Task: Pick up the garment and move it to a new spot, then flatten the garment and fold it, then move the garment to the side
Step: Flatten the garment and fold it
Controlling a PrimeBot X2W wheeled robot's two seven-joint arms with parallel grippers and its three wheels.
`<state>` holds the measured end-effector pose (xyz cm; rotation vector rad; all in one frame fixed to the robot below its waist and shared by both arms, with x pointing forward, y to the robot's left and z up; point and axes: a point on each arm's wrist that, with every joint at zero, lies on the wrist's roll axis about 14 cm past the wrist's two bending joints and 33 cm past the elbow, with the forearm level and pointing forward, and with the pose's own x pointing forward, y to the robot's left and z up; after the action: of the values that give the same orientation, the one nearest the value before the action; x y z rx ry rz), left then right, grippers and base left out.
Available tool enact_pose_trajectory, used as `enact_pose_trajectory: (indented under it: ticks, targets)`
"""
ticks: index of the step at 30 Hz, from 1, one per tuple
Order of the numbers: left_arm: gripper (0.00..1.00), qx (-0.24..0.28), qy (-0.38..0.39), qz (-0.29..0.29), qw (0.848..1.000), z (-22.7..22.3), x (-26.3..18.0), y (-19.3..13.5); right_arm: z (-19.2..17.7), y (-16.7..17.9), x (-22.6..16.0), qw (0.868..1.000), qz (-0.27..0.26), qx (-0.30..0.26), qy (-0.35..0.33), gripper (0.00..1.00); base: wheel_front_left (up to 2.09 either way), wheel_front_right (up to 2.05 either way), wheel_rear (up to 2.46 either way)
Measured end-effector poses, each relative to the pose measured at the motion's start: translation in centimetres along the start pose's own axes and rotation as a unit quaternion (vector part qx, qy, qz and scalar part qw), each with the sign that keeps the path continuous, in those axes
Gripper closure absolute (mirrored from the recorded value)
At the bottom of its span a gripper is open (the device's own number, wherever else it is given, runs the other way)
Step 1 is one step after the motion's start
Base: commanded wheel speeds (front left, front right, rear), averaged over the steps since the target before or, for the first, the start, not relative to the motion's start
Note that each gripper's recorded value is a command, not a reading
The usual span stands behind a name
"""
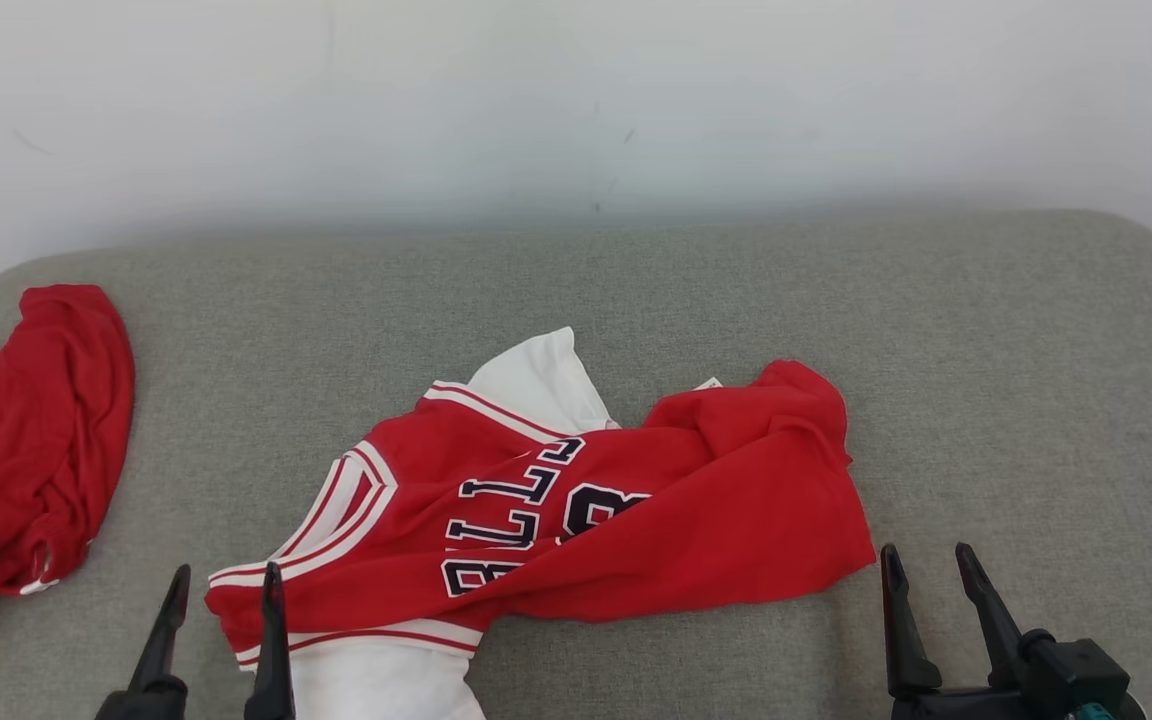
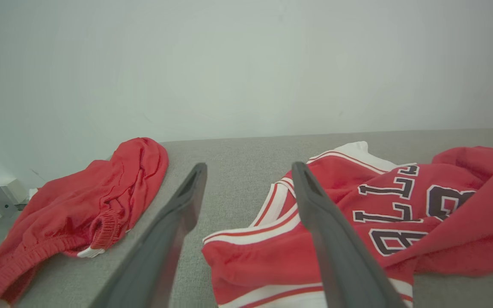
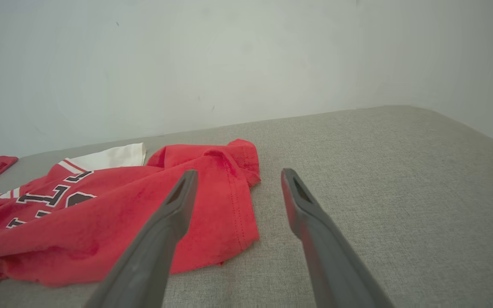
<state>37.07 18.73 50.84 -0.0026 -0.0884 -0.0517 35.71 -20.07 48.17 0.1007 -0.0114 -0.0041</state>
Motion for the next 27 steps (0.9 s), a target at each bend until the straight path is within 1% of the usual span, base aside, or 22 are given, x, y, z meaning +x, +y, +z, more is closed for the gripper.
enact_pose_trajectory:
  ticks: [5, 8, 15, 19, 26, 27]
  targets:
    - [0.00, 0.001, 0.015, -0.010, 1.000, -0.9, -0.2, -0.5, -0.7, -0.4, -0.2, 1.000, -0.005, -0.001, 0.012, 0.00, 0.00, 0.00, 0.00]
    - [0.00, 0.000, 0.020, -0.010, 1.000, -1.3, -0.2, -0.5, -1.2, -0.3, 0.0, 1.000, 0.001, -0.005, 0.021, 0.00, 0.00, 0.00, 0.00]
    - [0.00, -0.004, 0.021, -0.014, 1.000, -1.4, 0.3, -0.7, -1.2, 0.0, 3.0, 0.998, 0.033, -0.038, 0.029, 0.00, 0.00, 0.00, 0.00]
    - [0.00, -0.007, 0.018, -0.013, 1.000, -1.3, 0.6, -0.7, -2.1, -0.5, 4.9, 0.996, 0.042, -0.055, 0.052, 0.00, 0.00, 0.00, 0.00]
    - [0.00, -0.009, 0.023, -0.005, 1.000, -1.6, 0.6, -0.3, -5.3, -0.3, 6.7, 0.991, 0.052, -0.048, 0.113, 0.00, 0.00, 0.00, 0.00]
    - [0.00, -0.010, 0.024, -0.003, 1.000, -1.6, 0.6, -0.2, -6.0, -0.2, 6.6, 0.990, 0.054, -0.046, 0.126, 0.33, 0.00, 0.00, 0.00]
